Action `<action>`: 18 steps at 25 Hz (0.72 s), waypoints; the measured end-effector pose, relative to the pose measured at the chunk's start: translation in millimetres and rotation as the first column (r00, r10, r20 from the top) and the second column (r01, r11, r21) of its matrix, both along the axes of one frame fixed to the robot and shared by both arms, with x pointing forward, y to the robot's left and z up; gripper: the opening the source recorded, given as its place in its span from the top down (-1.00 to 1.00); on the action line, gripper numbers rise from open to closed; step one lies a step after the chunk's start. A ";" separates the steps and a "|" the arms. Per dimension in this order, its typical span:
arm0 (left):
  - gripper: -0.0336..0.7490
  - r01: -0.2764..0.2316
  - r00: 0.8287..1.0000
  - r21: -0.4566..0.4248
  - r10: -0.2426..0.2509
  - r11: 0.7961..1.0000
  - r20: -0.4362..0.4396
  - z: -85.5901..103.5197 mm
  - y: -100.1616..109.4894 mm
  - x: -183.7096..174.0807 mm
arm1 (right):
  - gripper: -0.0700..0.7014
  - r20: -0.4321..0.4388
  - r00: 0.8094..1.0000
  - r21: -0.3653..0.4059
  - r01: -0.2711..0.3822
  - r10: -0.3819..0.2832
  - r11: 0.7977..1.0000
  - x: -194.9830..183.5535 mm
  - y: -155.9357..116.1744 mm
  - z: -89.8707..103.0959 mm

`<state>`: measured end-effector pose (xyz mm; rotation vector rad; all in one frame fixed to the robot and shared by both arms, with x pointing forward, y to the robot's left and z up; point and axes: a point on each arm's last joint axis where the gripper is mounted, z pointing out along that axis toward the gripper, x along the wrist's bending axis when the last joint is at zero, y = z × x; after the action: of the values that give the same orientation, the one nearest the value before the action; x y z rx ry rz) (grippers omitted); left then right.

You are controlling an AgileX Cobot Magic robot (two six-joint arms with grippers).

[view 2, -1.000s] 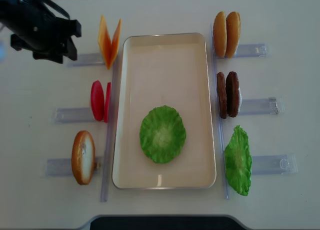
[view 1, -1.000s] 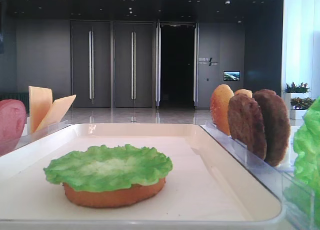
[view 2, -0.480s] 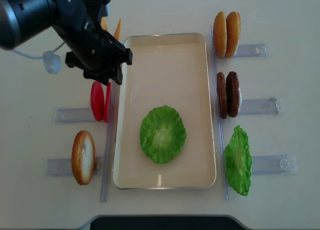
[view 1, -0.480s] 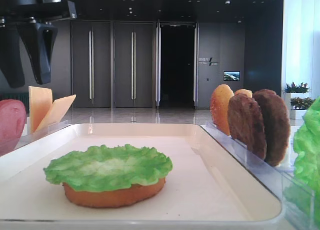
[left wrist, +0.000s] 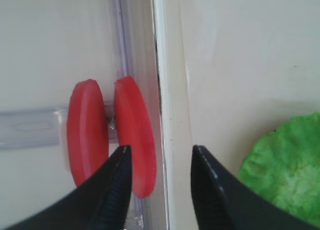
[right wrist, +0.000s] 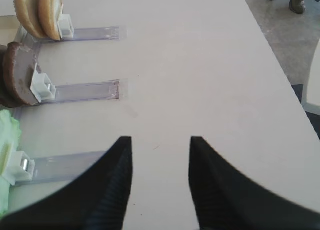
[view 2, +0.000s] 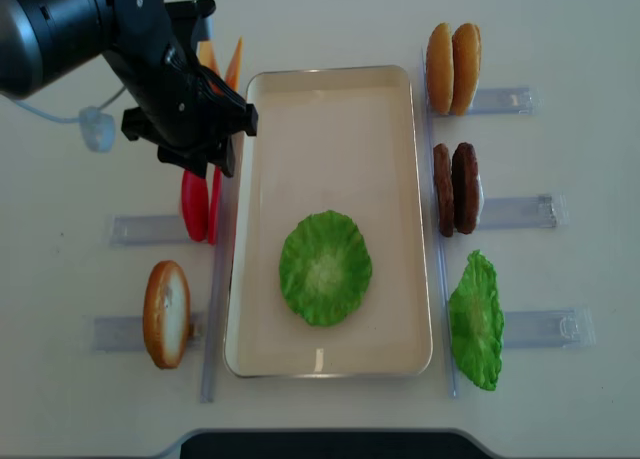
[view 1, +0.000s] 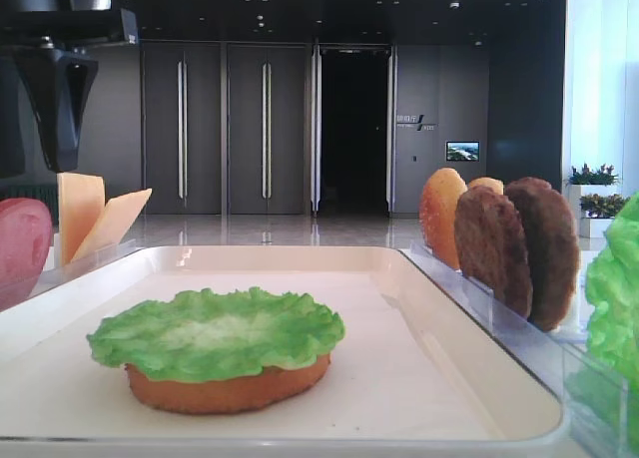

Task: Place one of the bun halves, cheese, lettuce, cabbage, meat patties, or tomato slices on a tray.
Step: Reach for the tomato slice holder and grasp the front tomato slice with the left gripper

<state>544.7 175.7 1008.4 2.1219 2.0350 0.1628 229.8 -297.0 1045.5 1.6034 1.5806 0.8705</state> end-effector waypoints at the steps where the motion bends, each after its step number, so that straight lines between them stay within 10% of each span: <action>1: 0.13 0.000 1.000 0.002 0.000 1.000 -0.004 -0.1 0.2 -0.4 | 0.06 0.000 1.000 0.000 0.000 0.000 1.000 0.0 0.0 0.0; 18: 0.13 0.008 0.994 0.066 -0.001 0.998 -0.107 -29.4 -0.3 5.2 | 0.06 0.000 1.000 0.001 0.000 0.000 1.000 0.0 0.1 0.0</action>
<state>549.9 175.4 979.1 2.2202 2.1123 0.1201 229.8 -296.9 1045.5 1.6035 1.5809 0.8714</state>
